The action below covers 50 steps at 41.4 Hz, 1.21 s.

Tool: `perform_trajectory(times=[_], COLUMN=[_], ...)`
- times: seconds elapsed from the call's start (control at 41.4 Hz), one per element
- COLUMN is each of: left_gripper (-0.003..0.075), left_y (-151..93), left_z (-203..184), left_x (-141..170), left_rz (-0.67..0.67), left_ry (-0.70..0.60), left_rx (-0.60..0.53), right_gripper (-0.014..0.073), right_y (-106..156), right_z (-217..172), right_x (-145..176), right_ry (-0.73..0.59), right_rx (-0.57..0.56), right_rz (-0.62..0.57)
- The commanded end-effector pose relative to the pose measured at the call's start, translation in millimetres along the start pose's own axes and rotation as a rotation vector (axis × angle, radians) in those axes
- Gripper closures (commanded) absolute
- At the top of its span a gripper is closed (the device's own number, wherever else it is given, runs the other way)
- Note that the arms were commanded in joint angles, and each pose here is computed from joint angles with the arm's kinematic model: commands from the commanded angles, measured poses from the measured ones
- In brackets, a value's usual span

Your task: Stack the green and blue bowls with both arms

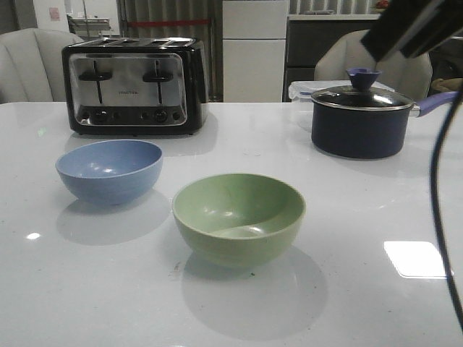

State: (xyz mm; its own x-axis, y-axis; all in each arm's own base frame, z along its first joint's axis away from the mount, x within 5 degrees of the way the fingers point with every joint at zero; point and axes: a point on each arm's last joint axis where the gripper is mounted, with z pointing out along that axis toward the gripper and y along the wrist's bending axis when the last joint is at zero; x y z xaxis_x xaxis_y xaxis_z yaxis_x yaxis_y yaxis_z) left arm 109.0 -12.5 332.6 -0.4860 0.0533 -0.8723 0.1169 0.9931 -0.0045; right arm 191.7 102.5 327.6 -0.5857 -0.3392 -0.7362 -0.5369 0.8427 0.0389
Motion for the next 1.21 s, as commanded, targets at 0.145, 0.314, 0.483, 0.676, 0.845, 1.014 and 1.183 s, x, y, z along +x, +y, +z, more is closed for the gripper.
perform_trajectory(times=[0.145, 0.314, 0.483, 0.676, 0.845, 1.014, 1.183], left_gripper=[0.0265, 0.0265, 0.0265, 0.0265, 0.0265, 0.0265, 0.0265], left_y=[-1.8, -9.7, -17.5, -24.5, -30.4, -35.2, -38.3], left_z=[0.9, 20.6, 52.0, 104.6, 152.2, 202.6, 246.7], left_x=[-14.4, -18.9, -29.8, -43.5, -56.3, -59.5, -60.8], left_rz=[-0.007, 0.025, 0.034, -0.002, -0.038, -0.059, -0.066], left_ry=[-0.071, 0.013, 0.114, 0.238, 0.297, 0.366, 0.381], left_rx=[0.016, 0.066, 0.097, 0.114, 0.125, 0.127, 0.121], right_gripper=[0.0252, 0.0252, 0.0252, 0.0252, 0.0252, 0.0252, 0.0252], right_y=[4.0, 5.3, 5.5, 5.5, 5.5, 5.5, 5.5], right_z=[-34.2, -38.7, -38.9, -38.9, -38.9, -38.9, -38.9], right_x=[33.5, 45.4, 46.0, 46.0, 46.0, 46.0, 46.0], right_ry=[-0.133, -0.129, -0.124, -0.124, -0.124, -0.124, -0.124], right_rx=[0.024, 0.023, 0.022, 0.022, 0.022, 0.022, 0.022], right_rz=[-0.018, -0.019, -0.019, -0.019, -0.019, -0.019, -0.019])
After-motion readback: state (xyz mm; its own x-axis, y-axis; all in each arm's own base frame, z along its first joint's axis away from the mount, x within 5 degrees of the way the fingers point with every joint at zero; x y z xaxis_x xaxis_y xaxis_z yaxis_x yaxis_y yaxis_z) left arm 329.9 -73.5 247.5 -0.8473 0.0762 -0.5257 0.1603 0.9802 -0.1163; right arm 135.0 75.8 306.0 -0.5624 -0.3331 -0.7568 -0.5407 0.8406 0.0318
